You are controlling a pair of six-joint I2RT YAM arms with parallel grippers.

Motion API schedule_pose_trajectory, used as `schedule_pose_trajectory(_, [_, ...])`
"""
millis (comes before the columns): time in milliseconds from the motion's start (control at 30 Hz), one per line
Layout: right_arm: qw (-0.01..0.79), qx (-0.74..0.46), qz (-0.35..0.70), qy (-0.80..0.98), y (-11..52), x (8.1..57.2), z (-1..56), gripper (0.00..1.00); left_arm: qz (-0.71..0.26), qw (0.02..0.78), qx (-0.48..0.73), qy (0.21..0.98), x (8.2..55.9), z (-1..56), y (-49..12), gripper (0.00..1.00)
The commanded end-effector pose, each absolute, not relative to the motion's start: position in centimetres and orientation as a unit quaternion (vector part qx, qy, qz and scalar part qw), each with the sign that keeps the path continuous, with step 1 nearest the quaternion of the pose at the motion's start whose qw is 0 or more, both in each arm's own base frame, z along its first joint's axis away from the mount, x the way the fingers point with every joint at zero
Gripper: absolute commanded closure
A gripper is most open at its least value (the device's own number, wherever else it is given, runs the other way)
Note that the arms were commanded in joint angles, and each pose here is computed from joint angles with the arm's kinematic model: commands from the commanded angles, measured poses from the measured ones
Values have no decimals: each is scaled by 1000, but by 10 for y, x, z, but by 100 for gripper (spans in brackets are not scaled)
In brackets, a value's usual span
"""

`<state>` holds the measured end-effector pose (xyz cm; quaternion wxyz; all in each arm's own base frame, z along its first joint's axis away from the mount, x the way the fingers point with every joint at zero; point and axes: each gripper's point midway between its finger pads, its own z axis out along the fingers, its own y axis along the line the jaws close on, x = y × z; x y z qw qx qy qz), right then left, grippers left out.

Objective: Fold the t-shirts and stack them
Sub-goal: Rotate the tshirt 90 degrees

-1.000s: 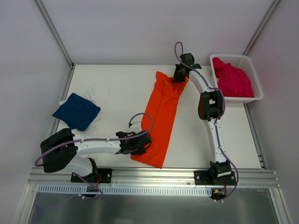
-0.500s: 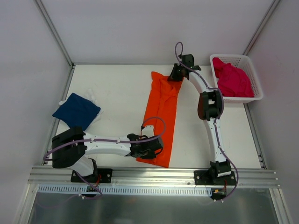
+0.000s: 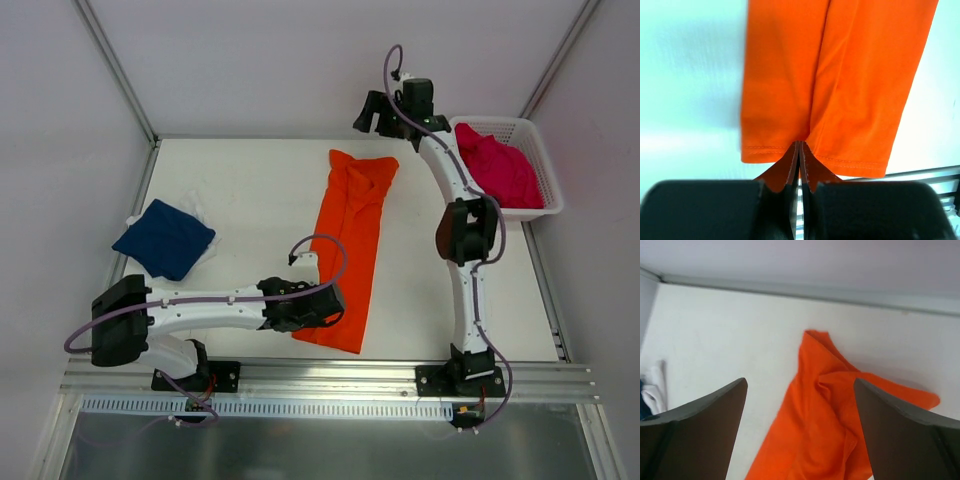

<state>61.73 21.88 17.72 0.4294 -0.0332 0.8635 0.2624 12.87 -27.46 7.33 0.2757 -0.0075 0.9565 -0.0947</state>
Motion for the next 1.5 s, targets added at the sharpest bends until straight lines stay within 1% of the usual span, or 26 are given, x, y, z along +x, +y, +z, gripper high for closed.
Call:
schedule_pose_trajectory(0, [507, -68, 262, 818, 219, 577, 303, 8, -64, 316, -8, 946, 138, 95, -251, 100])
schedule_pose_trajectory(33, [500, -71, 253, 825, 219, 566, 303, 9, -67, 322, -7, 944, 139, 100, -249, 100])
schedule_pose_trajectory(67, [511, -85, 243, 820, 217, 548, 323, 10, -68, 325, -6, 943, 139, 102, -248, 100])
schedule_pose_trajectory(100, [507, -79, 223, 829, 213, 539, 319, 12, -71, 327, -4, 942, 140, 104, -248, 100])
schedule_pose_trajectory(133, [472, -85, 208, 852, 222, 519, 290, 16, -78, 329, -2, 941, 140, 109, -249, 100])
schedule_pose_trajectory(167, [480, -86, 199, 850, 221, 501, 303, 20, -81, 329, 1, 941, 139, 110, -250, 100])
schedule_pose_trajectory(200, [473, -86, 172, 860, 228, 486, 292, 26, -88, 330, 3, 940, 139, 112, -252, 100])
schedule_pose_trajectory(233, [442, -86, 147, 881, 226, 469, 259, 47, -91, 334, 18, 938, 137, 114, -254, 100])
schedule_pose_trajectory(267, [425, -74, 110, 896, 223, 445, 237, 80, -101, 341, 31, 934, 137, 115, -257, 100])
schedule_pose_trajectory(300, [441, -69, 113, 888, 228, 441, 251, 91, -111, 344, 41, 931, 137, 118, -263, 100])
schedule_pose_trajectory(333, [404, -65, 103, 907, 227, 421, 213, 99, -123, 347, 49, 928, 135, 117, -263, 100])
schedule_pose_trajectory(367, [393, -66, 105, 911, 231, 409, 200, 100, -143, 344, 61, 926, 132, 117, -269, 100])
schedule_pose_trajectory(400, [393, -52, 112, 911, 238, 396, 196, 99, -186, 353, 63, 915, 133, 123, -285, 100])
schedule_pose_trajectory(433, [381, -47, 111, 917, 238, 386, 184, 100, -194, 357, 80, 910, 131, 120, -282, 100])
schedule_pose_trajectory(467, [355, -49, 102, 928, 235, 370, 158, 99, -206, 358, 87, 906, 130, 120, -284, 100])
schedule_pose_trajectory(533, [348, -33, 88, 933, 235, 351, 145, 100, -220, 376, 99, 895, 133, 120, -286, 100])
schedule_pose_trajectory(567, [332, -34, 73, 940, 229, 336, 127, 100, -223, 380, 106, 891, 133, 119, -287, 100])
schedule_pose_trajectory(600, [332, -40, 70, 940, 233, 325, 122, 100, -225, 386, 121, 887, 134, 119, -289, 100])
schedule_pose_trajectory(733, [327, -28, 54, 943, 229, 290, 107, 99, -284, 407, 160, 853, 134, 127, -318, 100])
schedule_pose_trajectory(800, [324, -36, 34, 945, 225, 276, 98, 99, -283, 414, 170, 848, 136, 127, -323, 100])
schedule_pose_trajectory(900, [321, -32, 22, 946, 219, 262, 89, 100, -289, 417, 180, 843, 142, 125, -335, 100])
schedule_pose_trajectory(933, [320, -30, 23, 947, 218, 260, 87, 100, -285, 414, 180, 845, 147, 117, -336, 100])
schedule_pose_trajectory(967, [321, -25, 28, 946, 220, 257, 85, 99, -300, 420, 175, 839, 151, 120, -342, 100])
schedule_pose_trajectory(1067, [315, -17, 26, 949, 218, 248, 71, 99, -307, 413, 165, 841, 166, 102, -342, 100])
schedule_pose_trajectory(1200, [298, -14, 29, 954, 220, 237, 51, 100, -290, 393, 156, 859, 177, 68, -333, 100])
schedule_pose_trajectory(1467, [272, -17, 37, 961, 232, 221, 16, 99, -274, 383, 154, 868, 187, 46, -334, 100])
